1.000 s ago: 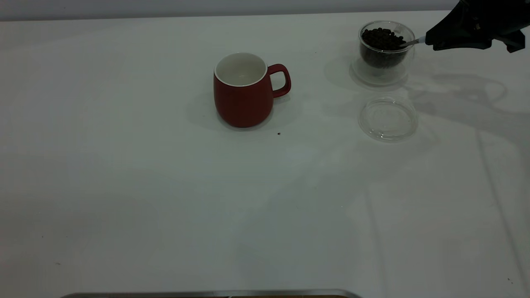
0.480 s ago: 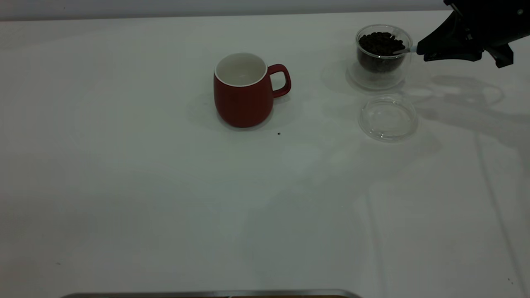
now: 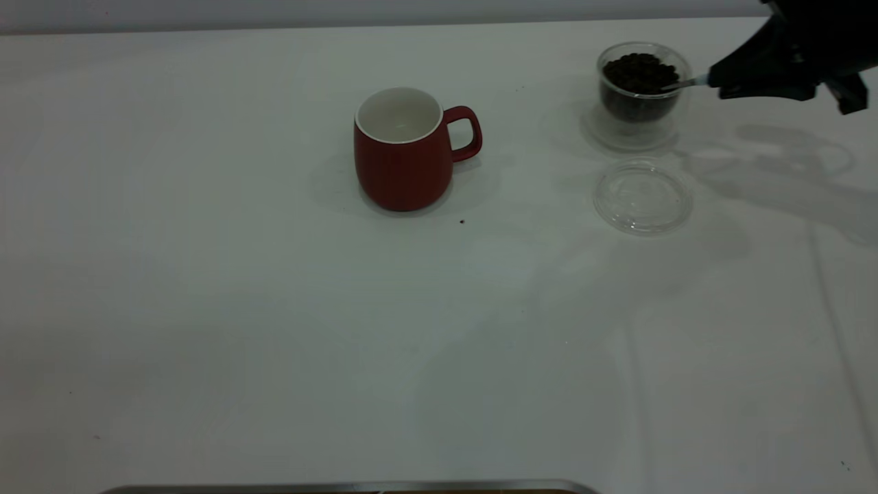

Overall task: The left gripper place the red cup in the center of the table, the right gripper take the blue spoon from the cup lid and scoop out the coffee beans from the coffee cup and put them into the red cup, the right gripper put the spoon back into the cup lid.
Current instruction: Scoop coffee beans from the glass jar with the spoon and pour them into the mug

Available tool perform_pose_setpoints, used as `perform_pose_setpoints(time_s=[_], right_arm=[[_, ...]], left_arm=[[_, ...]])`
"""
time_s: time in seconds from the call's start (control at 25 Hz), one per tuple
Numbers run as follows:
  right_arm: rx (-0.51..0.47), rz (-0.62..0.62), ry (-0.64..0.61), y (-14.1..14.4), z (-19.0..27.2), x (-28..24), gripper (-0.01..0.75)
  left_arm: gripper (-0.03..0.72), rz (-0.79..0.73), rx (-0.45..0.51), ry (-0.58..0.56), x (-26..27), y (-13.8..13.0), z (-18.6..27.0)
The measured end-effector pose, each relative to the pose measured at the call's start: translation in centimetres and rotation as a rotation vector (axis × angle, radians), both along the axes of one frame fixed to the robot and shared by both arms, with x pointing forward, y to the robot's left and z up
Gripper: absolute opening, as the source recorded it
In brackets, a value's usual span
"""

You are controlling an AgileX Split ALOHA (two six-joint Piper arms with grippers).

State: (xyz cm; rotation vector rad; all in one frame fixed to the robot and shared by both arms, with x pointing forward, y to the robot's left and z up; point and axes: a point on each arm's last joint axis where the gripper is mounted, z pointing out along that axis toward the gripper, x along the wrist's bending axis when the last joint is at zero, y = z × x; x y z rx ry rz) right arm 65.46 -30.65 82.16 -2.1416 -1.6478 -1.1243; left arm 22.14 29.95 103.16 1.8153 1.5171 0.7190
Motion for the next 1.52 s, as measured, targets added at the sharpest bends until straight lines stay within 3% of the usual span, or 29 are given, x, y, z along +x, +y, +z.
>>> perform_pose_setpoints(time_s=[0.68,1.52], right_arm=[[0.066,0.020,0.045,0.1,-0.9,-0.5,0.109],[0.119,-0.047,0.074,-1.5,-1.1,-0.6,0.109]], left_arm=[[0.516,0.001,-0.001,0.000,0.0,0.0,0.0],[0.516,0.001,-0.001,0.000,0.0,0.0,0.0]])
